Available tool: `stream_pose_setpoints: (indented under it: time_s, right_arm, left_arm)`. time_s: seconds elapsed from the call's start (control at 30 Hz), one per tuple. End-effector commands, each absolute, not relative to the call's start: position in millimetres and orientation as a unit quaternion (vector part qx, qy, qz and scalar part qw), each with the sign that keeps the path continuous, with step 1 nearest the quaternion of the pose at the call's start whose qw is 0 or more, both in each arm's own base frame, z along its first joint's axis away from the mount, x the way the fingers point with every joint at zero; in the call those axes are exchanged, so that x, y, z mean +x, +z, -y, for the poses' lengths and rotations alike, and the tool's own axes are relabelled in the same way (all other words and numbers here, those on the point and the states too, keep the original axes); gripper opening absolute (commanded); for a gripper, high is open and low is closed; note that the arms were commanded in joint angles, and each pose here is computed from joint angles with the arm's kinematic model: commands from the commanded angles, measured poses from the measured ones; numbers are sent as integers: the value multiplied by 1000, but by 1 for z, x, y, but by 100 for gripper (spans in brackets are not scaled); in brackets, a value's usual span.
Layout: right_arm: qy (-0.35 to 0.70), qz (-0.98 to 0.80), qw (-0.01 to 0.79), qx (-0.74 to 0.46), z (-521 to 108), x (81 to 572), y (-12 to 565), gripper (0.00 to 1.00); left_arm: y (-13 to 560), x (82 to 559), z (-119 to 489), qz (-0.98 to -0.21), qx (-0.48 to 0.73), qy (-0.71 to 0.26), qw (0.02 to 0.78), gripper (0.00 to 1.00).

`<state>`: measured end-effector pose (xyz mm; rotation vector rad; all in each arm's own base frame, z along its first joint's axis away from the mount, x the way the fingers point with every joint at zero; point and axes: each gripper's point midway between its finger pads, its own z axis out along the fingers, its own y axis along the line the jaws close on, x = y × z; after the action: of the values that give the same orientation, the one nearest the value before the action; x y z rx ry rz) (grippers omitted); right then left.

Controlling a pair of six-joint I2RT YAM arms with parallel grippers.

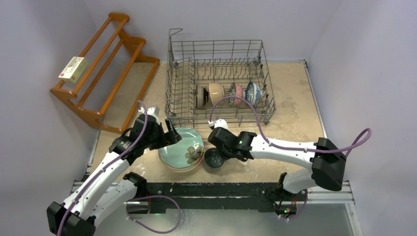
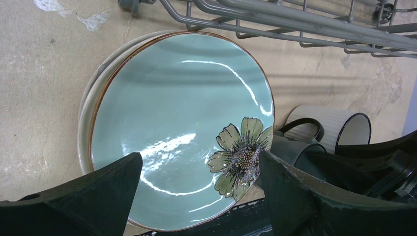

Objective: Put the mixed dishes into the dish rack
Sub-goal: Move the cup to the center of the board.

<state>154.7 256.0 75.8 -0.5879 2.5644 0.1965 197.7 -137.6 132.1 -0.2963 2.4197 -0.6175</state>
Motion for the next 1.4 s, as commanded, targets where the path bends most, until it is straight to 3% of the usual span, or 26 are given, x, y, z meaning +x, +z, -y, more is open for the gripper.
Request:
stream_pose_setpoints:
  time_s: [0.0, 0.3, 0.53, 1.1, 1.2, 1.37]
  right_arm:
    - [39, -953, 233, -191, -234, 146, 68, 17]
    - [-2, -967, 238, -87, -192, 160, 74, 0]
    - [-4, -959, 282, 28, -157, 191, 99, 0]
    - [12, -946, 317, 69, -150, 236, 99, 0]
    - [23, -942, 327, 73, -152, 247, 102, 4]
    - [28, -945, 319, 61, -157, 250, 96, 23]
  left_arm:
    - [137, 202, 141, -911, -104, -243, 318, 87]
    - [138, 202, 141, -911, -101, -244, 317, 87]
    - [139, 201, 142, -909, -100, -247, 321, 87]
    - [144, 200, 142, -904, -97, -255, 329, 87]
    - [143, 200, 142, -904, -97, -256, 329, 87]
    - [143, 200, 142, -904, -96, -256, 328, 87]
